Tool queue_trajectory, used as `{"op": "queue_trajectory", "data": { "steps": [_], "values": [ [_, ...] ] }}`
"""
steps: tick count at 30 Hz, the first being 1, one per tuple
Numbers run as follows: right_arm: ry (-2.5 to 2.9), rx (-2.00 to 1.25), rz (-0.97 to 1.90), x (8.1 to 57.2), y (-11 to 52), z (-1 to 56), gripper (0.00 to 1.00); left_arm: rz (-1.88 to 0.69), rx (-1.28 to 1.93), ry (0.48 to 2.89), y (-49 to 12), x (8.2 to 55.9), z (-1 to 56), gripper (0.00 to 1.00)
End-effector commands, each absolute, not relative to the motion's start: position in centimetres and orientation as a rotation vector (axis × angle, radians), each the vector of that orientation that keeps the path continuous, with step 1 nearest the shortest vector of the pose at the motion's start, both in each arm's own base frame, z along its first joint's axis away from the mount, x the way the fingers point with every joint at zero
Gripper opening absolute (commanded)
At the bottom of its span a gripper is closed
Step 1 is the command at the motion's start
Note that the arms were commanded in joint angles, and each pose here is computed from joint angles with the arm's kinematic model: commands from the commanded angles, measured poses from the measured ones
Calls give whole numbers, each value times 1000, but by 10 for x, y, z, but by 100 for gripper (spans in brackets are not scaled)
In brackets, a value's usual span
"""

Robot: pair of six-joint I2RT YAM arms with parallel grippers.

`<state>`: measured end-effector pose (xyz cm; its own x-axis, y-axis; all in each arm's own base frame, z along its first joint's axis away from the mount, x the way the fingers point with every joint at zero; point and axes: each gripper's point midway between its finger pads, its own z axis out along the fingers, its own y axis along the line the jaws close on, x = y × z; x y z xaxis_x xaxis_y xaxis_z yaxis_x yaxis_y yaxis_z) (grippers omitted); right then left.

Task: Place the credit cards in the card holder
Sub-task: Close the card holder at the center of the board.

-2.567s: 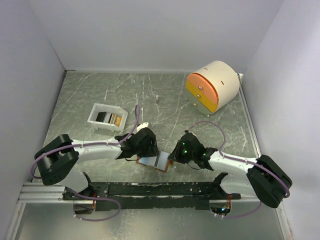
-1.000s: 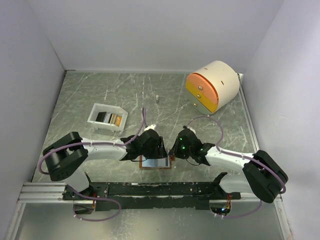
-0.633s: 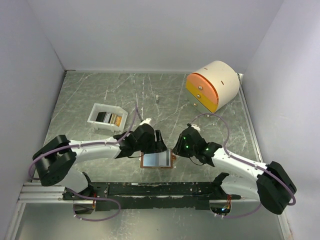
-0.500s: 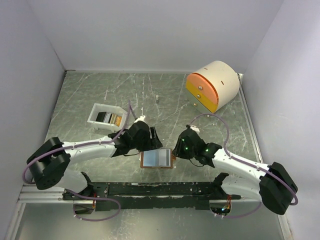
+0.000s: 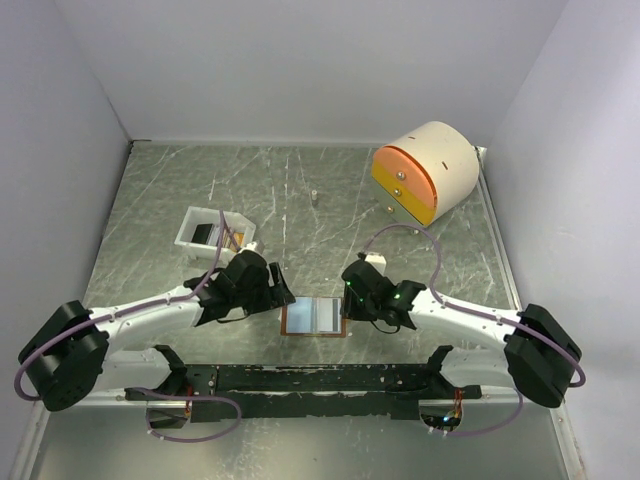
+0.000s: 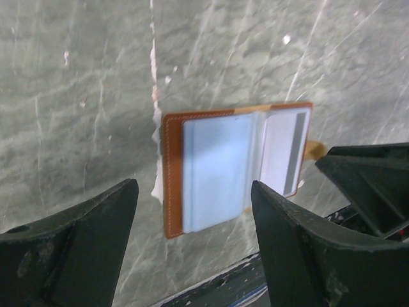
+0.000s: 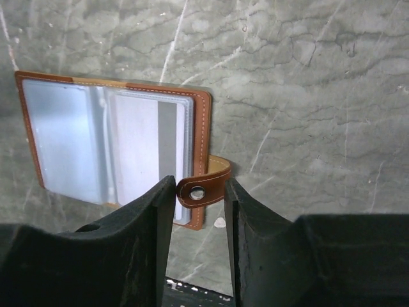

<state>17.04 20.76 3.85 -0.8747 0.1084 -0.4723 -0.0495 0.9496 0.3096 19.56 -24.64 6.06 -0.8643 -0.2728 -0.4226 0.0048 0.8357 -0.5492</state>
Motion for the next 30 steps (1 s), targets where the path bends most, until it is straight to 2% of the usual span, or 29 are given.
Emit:
{"op": "queue_trajectory", "data": {
  "steps": [1, 8, 20, 30],
  "values": [
    [2595, -4, 386, 175, 208, 41, 36, -815, -209, 2574, -248, 181, 51, 83],
    [2564, 11, 341, 177, 197, 45, 25, -894, -219, 2608, -258, 174, 39, 85],
    [2553, 37, 327, 177, 191, 43, 13, -1043, -221, 2620, -279, 170, 34, 82],
    [2568, 72, 382, 169, 192, 28, 11, -1253, -215, 2483, -298, 175, 68, 80]
  ]
}}
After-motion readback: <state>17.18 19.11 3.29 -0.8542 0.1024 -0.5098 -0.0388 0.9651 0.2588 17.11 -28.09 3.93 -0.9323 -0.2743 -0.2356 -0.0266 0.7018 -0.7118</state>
